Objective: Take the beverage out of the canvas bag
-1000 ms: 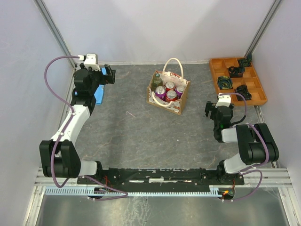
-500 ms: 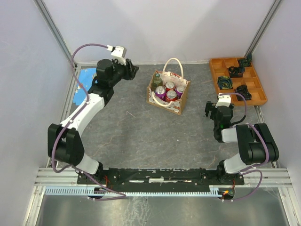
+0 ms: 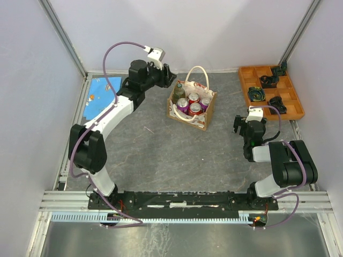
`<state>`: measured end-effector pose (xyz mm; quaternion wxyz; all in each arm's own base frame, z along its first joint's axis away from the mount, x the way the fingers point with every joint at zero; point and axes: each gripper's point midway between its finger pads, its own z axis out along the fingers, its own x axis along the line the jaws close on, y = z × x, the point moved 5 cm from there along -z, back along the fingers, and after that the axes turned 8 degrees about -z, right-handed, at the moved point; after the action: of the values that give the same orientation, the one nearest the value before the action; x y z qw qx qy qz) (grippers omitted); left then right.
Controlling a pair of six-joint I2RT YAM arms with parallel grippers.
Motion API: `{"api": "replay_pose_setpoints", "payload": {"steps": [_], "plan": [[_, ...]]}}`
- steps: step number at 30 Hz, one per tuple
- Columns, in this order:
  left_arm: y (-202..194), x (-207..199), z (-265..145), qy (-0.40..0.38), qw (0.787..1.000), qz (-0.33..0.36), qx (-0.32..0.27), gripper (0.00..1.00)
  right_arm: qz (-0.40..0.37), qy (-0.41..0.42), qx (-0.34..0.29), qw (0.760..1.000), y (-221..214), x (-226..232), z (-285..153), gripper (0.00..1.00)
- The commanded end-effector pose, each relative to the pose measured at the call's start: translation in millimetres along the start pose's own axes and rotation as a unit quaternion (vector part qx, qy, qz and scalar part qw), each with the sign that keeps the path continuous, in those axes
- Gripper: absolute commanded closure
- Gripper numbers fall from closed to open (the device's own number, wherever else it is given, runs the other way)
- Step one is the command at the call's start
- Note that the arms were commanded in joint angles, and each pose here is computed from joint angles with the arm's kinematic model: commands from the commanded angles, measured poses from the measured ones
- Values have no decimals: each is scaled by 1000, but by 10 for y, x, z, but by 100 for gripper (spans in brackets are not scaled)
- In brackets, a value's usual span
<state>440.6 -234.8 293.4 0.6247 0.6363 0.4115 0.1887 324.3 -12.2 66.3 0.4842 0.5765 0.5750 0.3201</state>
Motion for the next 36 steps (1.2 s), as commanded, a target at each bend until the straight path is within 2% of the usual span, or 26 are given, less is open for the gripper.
{"api": "replay_pose_setpoints", "payload": {"steps": [1, 3, 14, 17, 19, 21, 32, 34, 36], "plan": [[145, -232, 169, -31, 999, 23, -17, 34, 6, -2, -32, 999, 208, -11, 57, 1], [65, -294, 256, -31, 999, 26, -10, 31, 6, -2, -32, 999, 207, -12, 57, 1], [-261, -269, 493, 38, 998, 46, 21, 33, 6, -2, -32, 999, 209, -11, 57, 1], [-335, -223, 570, 49, 997, 35, 36, 40, 6, -2, -32, 999, 209, -12, 57, 1], [-381, -196, 625, 56, 997, 28, 45, 52, 7, -2, -32, 999, 209, -15, 58, 1], [-430, -172, 682, 62, 996, 25, 54, 56, 6, -2, -32, 999, 204, -11, 57, 1], [-600, -65, 838, 87, 992, 15, 86, 51, 6, -2, -32, 999, 207, -11, 57, 1], [-607, -47, 822, 94, 992, 15, 85, 47, 6, -2, -32, 999, 210, -14, 57, 1], [-605, -25, 803, 103, 991, 19, 82, 36, 7, -2, -32, 999, 208, -11, 57, 1]]}}
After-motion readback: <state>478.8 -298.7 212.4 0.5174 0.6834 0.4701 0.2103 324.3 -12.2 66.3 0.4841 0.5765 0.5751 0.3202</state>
